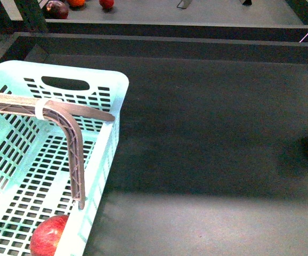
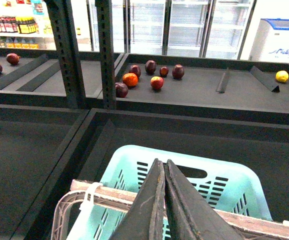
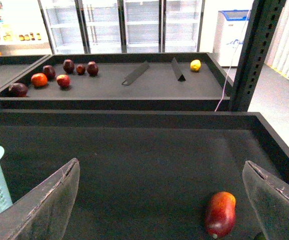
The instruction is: Pick apple with right arm and hold basket with left
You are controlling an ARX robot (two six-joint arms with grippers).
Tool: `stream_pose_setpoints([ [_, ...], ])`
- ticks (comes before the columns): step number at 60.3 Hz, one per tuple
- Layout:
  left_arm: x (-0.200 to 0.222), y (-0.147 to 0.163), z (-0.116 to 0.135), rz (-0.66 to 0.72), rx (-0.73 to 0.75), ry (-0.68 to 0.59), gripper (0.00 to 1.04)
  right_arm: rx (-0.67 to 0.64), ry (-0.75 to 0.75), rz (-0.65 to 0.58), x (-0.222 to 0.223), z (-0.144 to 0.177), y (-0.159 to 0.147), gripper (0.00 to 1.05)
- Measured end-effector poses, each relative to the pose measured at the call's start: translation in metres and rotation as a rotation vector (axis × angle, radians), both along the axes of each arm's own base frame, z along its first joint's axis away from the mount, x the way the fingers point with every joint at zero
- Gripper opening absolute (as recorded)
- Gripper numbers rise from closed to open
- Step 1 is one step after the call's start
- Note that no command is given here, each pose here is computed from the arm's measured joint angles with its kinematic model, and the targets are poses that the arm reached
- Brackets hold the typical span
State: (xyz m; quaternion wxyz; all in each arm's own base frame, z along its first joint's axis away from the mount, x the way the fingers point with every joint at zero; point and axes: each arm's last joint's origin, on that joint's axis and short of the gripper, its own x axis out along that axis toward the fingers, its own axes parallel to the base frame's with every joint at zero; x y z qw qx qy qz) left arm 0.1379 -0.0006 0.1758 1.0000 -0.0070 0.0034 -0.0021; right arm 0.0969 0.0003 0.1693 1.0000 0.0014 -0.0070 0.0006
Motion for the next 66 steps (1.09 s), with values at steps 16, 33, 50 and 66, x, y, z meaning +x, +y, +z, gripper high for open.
stream_pose_setpoints([
  [16,-0.010,0.000,-0.006,0.000,0.003,-0.016,0.03,0.000,0.000,0.000,0.000,0.000,0.000,0.96],
  [33,-0.020,0.000,-0.004,0.000,0.003,-0.024,0.03,0.000,0.000,0.000,0.000,0.000,0.000,0.96],
  [50,-0.027,0.000,-0.004,0.000,0.003,-0.023,0.03,0.000,0.000,0.000,0.000,0.000,0.000,0.96],
  [66,-0.037,0.000,-0.009,0.000,0.003,0.012,0.03,0.000,0.000,0.000,0.000,0.000,0.000,0.96],
])
